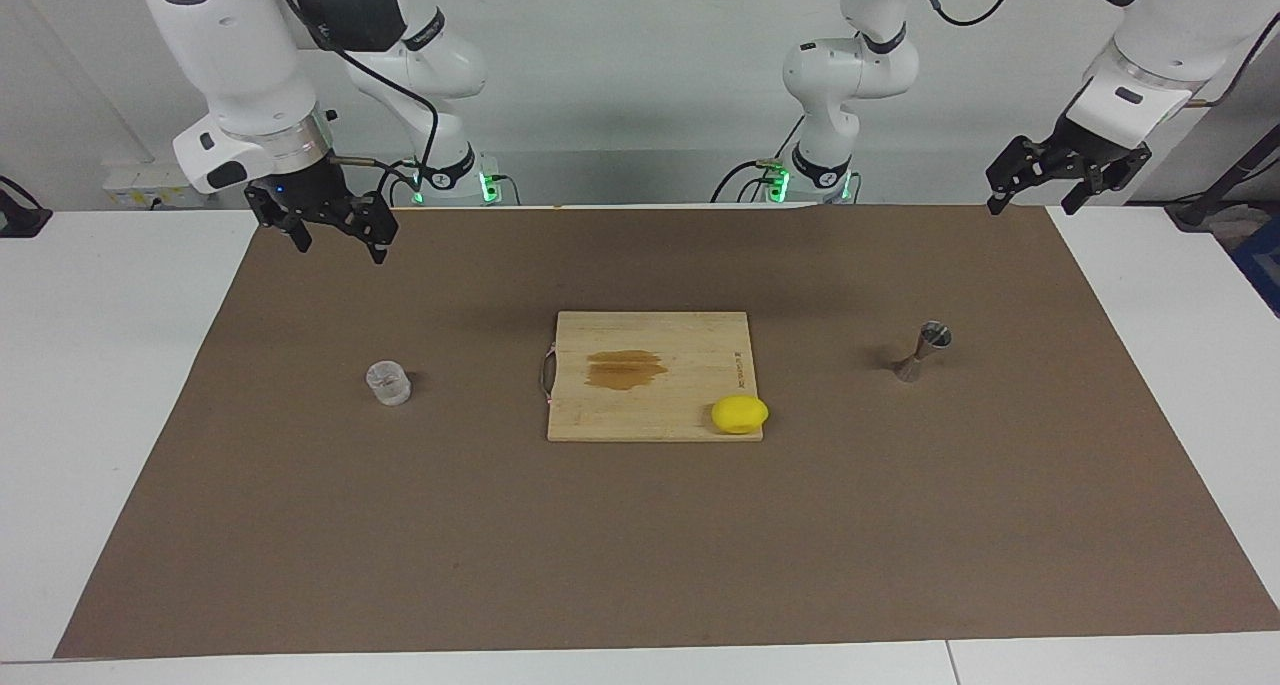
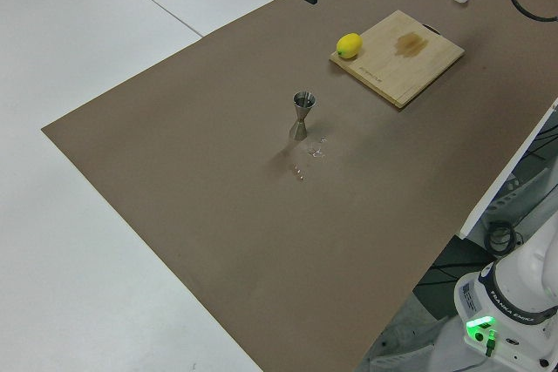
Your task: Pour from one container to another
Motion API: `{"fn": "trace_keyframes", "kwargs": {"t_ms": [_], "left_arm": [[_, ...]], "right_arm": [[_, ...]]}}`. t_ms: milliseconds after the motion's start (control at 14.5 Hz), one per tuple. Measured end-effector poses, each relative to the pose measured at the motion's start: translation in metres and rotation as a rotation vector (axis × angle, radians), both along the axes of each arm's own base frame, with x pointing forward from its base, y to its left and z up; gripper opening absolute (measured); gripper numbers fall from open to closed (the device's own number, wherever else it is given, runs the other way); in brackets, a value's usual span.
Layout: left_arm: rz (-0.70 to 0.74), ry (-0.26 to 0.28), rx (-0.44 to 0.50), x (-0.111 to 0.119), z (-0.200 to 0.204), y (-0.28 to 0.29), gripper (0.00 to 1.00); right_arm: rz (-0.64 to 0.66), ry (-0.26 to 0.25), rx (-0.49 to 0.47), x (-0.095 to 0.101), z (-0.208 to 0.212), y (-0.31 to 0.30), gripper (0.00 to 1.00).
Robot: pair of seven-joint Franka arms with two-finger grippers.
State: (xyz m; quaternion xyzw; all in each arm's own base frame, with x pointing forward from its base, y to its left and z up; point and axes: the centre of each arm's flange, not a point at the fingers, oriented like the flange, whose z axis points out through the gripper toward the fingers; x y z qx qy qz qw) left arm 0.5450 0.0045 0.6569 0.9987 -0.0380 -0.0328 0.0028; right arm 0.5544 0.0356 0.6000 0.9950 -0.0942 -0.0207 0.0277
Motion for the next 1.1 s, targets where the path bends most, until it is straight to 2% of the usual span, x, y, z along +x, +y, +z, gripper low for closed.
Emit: {"fn": "trace_keyframes", "kwargs": {"t_ms": [275, 550, 756, 1100], "left_arm": [[-0.001, -0.005, 0.000, 0.001, 0.000, 0.000, 1.00], [0.001, -0.050, 0.000, 0.008, -0.010, 0.000, 1.00], [0.010, -0.100, -0.001, 0.009, -0.031, 0.000, 1.00], [0.049, -0.145, -0.003, 0.006, -0.072, 0.001, 1.00]], "right_arm": [[0.000, 0.000, 0.000, 0.000, 0.000, 0.000, 1.00], [0.000, 0.000, 0.000, 0.000, 0.000, 0.000, 1.00], [0.000, 0.000, 0.000, 0.000, 0.000, 0.000, 1.00], [0.000, 0.000, 0.000, 0.000, 0.000, 0.000, 1.00]]}}
